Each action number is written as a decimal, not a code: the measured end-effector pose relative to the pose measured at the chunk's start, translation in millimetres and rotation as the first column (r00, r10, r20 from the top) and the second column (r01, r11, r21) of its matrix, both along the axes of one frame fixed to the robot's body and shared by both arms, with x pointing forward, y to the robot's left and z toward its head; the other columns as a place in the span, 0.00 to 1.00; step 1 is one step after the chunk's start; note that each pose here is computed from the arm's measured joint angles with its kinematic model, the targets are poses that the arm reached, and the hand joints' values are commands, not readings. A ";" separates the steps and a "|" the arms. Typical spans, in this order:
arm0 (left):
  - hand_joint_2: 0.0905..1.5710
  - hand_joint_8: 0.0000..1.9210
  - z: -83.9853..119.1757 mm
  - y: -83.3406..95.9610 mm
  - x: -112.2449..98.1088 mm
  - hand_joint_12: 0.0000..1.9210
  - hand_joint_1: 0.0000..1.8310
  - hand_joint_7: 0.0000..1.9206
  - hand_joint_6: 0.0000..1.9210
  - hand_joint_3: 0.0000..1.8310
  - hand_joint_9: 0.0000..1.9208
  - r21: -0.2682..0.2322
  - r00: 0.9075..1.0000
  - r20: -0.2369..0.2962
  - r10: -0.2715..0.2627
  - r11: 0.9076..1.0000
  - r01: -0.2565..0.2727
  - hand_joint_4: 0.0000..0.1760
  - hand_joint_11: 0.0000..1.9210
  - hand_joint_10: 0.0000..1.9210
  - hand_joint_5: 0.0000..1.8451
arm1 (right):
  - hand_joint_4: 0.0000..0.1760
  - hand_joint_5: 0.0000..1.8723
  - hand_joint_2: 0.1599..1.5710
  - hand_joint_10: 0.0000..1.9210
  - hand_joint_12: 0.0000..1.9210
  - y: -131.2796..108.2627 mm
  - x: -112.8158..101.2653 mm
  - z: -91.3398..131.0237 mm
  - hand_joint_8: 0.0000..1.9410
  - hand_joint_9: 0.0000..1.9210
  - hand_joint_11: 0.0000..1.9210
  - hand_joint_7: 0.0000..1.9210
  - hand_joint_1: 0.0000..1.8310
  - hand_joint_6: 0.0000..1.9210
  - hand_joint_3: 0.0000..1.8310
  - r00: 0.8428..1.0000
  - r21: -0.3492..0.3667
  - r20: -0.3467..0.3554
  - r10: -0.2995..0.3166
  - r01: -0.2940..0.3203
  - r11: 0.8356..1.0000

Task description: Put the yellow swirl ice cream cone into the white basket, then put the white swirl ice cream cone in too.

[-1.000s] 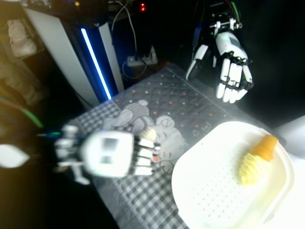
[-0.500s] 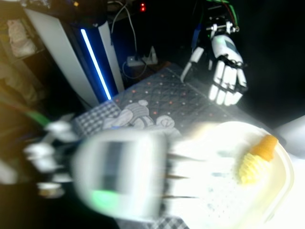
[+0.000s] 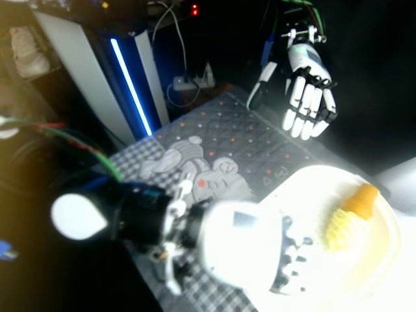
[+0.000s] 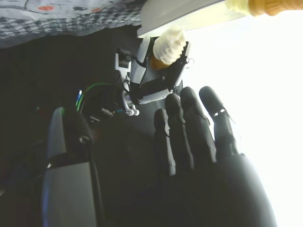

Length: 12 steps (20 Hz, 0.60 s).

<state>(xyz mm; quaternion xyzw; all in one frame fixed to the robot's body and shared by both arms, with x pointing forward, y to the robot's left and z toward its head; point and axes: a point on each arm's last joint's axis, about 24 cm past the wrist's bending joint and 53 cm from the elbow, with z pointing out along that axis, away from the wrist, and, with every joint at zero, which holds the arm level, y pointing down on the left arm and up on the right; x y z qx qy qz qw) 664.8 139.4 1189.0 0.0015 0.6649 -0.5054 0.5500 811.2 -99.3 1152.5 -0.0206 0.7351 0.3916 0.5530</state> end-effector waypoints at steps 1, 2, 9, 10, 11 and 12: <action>0.53 0.01 0.6 0.2 -0.1 0.57 0.53 0.28 0.00 0.00 0.26 -0.003 1.000 0.001 0.000 1.000 0.000 0.10 0.00 0.01 0.26 | 1.00 0.00 0.49 0.00 0.20 1.7 -0.5 6.3 0.00 0.00 0.00 0.00 0.28 0.00 0.00 1.000 0.032 0.006 0.005 -0.005 0.999; 0.53 0.01 0.9 2.1 0.2 0.56 0.53 0.29 0.00 0.00 0.26 -0.015 1.000 -0.002 0.005 1.000 -0.005 0.11 0.00 0.01 0.25 | 1.00 0.00 0.48 0.00 0.17 3.6 -1.0 12.1 0.00 0.00 0.00 0.00 0.28 0.00 0.00 1.000 0.064 0.010 0.009 -0.009 0.998; 0.56 0.00 34.6 37.1 -16.2 0.50 0.49 0.27 0.00 0.00 0.24 -0.184 0.997 0.056 0.056 0.982 -0.045 0.00 0.00 0.00 0.27 | 1.00 0.00 0.47 0.00 0.00 -28.8 -64.4 124.1 0.00 0.00 0.00 0.00 0.33 0.00 0.00 0.977 0.420 0.189 0.100 -0.173 0.891; 0.56 0.00 38.8 46.9 -21.8 0.55 0.52 0.27 0.00 0.00 0.24 -0.197 0.995 0.064 0.078 0.978 -0.064 0.05 0.00 0.00 0.26 | 1.00 0.00 0.48 0.00 0.00 -42.8 -75.2 142.1 0.00 0.00 0.00 0.00 0.33 0.00 0.01 0.970 0.454 0.225 0.095 -0.190 0.871; 0.56 0.00 46.1 61.6 -32.1 0.56 0.51 0.25 0.00 0.00 0.23 -0.212 0.990 0.092 0.108 0.973 -0.086 0.00 0.00 0.00 0.23 | 1.00 0.00 0.47 0.00 0.00 -58.5 -92.1 162.7 0.00 0.00 0.00 0.00 0.35 0.00 0.00 0.958 0.474 0.274 0.085 -0.212 0.854; 0.56 0.00 50.3 71.5 -38.2 0.56 0.51 0.25 0.00 0.00 0.23 -0.230 0.986 0.105 0.130 0.968 -0.103 0.00 0.00 0.00 0.23 | 1.00 0.00 0.47 0.00 0.00 -64.4 -103.1 171.5 0.00 0.00 0.00 0.00 0.35 0.00 0.00 0.946 0.461 0.313 0.081 -0.226 0.858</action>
